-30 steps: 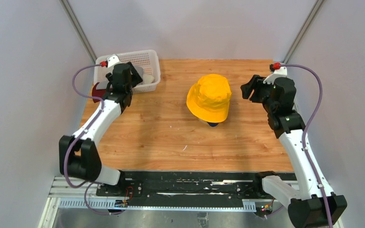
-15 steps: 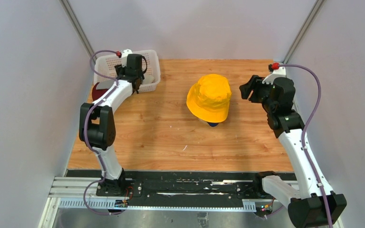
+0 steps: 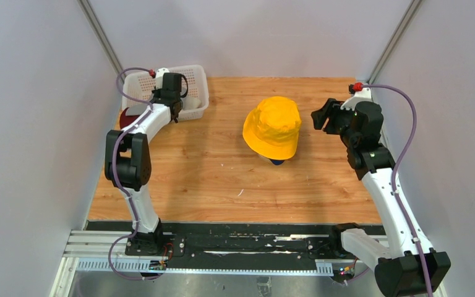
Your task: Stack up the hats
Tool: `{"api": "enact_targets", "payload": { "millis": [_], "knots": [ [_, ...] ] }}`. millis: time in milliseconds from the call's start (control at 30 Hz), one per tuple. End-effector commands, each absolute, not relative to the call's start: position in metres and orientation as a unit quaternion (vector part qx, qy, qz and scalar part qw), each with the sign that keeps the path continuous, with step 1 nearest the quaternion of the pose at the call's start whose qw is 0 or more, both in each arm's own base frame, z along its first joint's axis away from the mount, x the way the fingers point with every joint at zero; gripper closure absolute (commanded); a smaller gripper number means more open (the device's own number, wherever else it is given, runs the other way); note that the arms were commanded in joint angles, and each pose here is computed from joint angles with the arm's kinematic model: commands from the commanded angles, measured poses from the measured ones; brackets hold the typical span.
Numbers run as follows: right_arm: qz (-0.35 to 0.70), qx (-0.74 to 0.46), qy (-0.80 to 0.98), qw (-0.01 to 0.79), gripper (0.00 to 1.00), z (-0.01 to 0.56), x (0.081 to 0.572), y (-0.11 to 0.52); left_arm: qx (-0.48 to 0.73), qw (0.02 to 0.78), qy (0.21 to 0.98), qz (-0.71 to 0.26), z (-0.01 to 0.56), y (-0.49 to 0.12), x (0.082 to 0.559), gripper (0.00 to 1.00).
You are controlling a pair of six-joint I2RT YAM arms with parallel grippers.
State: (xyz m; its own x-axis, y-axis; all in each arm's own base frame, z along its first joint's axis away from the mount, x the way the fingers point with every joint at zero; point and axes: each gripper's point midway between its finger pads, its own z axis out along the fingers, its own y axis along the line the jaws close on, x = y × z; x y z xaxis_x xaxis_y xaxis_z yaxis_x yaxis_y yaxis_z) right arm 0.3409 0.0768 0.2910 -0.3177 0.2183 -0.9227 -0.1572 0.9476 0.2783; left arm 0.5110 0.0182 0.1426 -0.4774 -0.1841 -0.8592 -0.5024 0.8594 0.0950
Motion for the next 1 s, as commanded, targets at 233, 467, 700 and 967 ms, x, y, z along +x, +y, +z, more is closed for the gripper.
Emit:
{"api": "enact_targets", "payload": {
  "millis": [233, 467, 700, 967],
  "knots": [
    [0.181, 0.011, 0.789, 0.587, 0.4, 0.292, 0.344, 0.087, -0.193, 0.646, 0.738, 0.011, 0.309, -0.015, 0.533, 0.98],
    [0.198, -0.001, 0.784, 0.589, 0.41, 0.294, 0.343, 0.094, -0.134, 0.723, 0.657, -0.165, 0.43, -0.064, 0.491, 1.0],
    [0.264, -0.038, 0.76, 0.592, 0.41, 0.31, 0.337, 0.119, -0.032, 0.719, 0.605, -0.341, 0.488, -0.123, 0.427, 1.0],
    [0.341, -0.073, 0.731, 0.587, 0.41, 0.34, 0.324, 0.144, 0.117, 0.67, 0.581, -0.447, 0.471, -0.174, 0.375, 1.0]
  ]
}}
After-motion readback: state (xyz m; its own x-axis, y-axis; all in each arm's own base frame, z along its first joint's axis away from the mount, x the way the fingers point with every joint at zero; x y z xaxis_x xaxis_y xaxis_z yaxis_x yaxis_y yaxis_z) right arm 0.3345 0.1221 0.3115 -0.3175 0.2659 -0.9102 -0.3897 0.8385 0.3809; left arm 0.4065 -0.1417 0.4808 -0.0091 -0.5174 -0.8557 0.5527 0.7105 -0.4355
